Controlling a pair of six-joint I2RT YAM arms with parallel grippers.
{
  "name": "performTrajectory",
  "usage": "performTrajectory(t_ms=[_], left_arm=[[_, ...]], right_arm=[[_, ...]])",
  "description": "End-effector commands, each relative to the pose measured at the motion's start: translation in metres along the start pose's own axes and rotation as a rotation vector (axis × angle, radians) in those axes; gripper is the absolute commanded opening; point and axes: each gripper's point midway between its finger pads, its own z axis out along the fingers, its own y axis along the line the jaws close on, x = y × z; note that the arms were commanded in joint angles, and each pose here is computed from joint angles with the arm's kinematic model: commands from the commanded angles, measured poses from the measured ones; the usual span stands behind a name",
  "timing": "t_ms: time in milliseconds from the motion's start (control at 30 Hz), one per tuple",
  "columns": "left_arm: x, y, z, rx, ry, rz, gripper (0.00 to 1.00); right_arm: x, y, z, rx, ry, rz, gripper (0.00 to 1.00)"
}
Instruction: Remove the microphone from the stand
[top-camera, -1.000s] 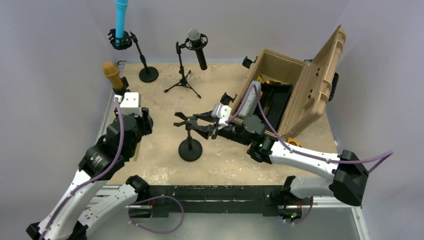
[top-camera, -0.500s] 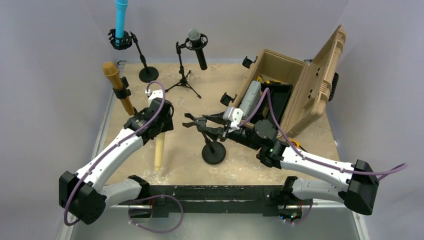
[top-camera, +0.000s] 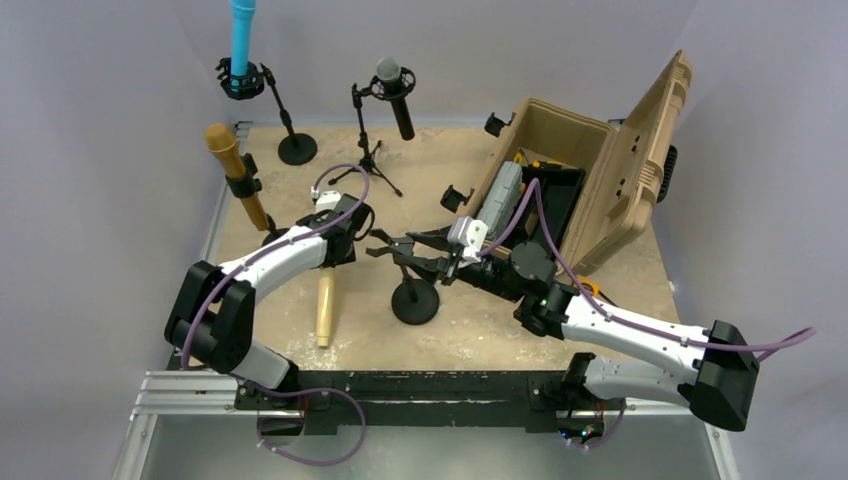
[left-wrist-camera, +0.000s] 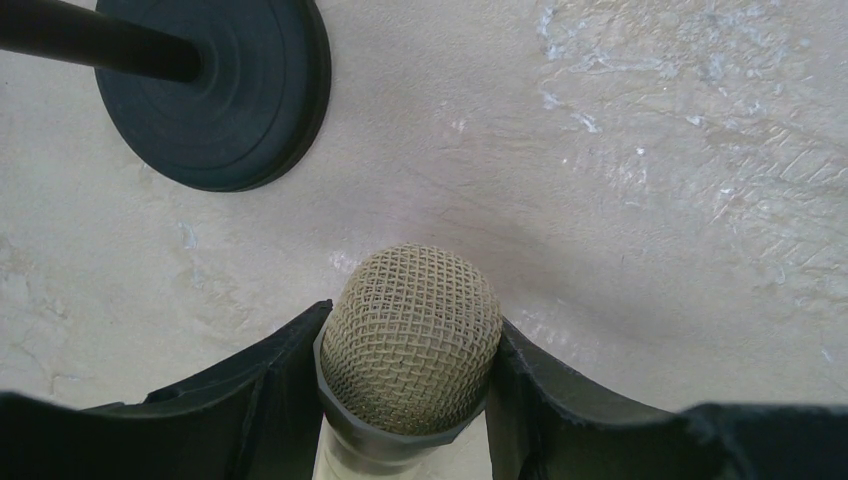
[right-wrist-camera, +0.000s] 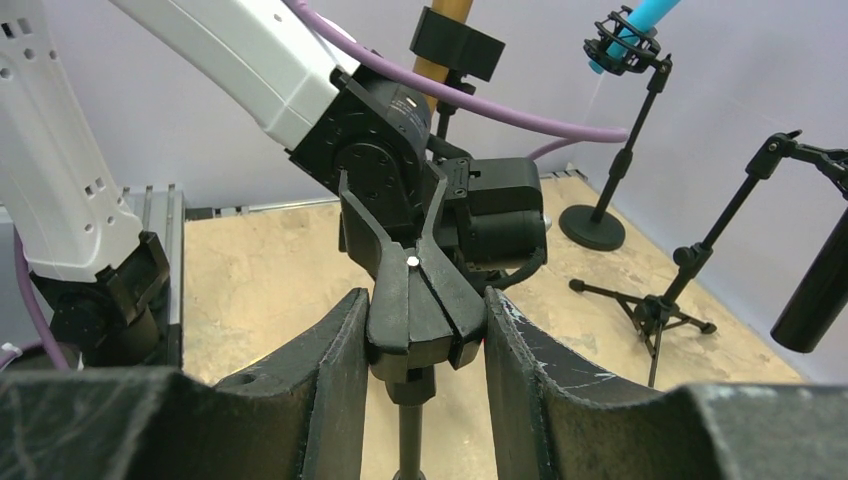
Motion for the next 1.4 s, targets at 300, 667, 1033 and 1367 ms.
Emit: performTrajectory(t_ms=[300, 667, 1033, 1367], left_arm=[[-0.026, -0.007, 0.002, -0.009, -0.070, -0.083, 0.73], [-0.041, -0.036, -0.064, 0.347, -0.069, -0.168, 0.78], [-0.055, -0.036, -0.190, 0.835, -0.193, -0.091, 0.79], [-0.078, 0.013, -0.324, 1.159, -0.536, -0.031, 0.88]], right_arm=[[-0.044, -0.002, -0.003, 0.003, -0.150, -0.039, 0.00], [-0.044, -0.006, -0.005, 0.033, -0.146, -0.008, 0.00], [-0.048, 0.001, -0.003, -0.006, -0.174, 0.028, 0.00], [-0.044, 0.007, 0.003, -0.041, -0.165, 0.053, 0.00]])
